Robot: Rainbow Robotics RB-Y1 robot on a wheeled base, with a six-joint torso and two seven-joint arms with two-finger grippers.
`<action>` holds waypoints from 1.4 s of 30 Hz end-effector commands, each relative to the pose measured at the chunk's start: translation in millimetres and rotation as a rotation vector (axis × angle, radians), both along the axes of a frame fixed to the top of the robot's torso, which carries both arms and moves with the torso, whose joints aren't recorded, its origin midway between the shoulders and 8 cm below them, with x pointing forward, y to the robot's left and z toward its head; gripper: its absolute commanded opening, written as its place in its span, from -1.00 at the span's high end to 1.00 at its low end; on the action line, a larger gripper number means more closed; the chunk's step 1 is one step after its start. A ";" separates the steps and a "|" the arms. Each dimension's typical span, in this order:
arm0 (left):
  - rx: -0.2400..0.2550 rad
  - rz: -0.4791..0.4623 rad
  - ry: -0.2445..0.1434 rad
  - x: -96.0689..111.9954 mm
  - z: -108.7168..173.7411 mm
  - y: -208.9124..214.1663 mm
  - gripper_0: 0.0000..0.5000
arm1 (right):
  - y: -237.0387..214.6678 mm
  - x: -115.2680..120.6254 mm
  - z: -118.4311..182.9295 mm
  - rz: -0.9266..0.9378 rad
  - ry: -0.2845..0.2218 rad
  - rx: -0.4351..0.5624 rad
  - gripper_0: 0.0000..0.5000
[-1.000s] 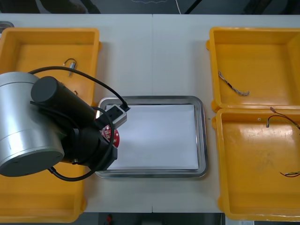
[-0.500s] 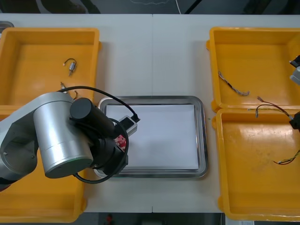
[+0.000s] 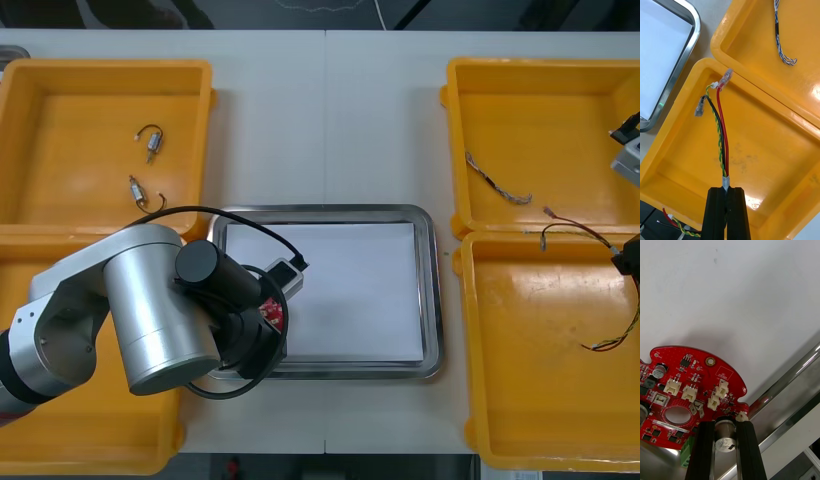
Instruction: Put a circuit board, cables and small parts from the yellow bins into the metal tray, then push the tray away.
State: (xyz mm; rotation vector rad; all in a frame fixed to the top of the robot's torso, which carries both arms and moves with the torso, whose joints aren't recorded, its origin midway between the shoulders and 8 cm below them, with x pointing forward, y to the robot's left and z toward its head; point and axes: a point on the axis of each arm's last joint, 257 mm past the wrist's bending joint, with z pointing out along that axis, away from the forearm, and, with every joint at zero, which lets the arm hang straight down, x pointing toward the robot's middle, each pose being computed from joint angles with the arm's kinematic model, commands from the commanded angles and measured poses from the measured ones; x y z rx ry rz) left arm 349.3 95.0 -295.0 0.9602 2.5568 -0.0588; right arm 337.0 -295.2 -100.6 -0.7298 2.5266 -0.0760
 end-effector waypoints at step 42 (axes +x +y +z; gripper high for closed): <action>-0.147 0.371 -0.117 48.8 154.4 62.6 -1.00 | 98.9 20.2 8.8 0.361 -0.041 -0.113 1.00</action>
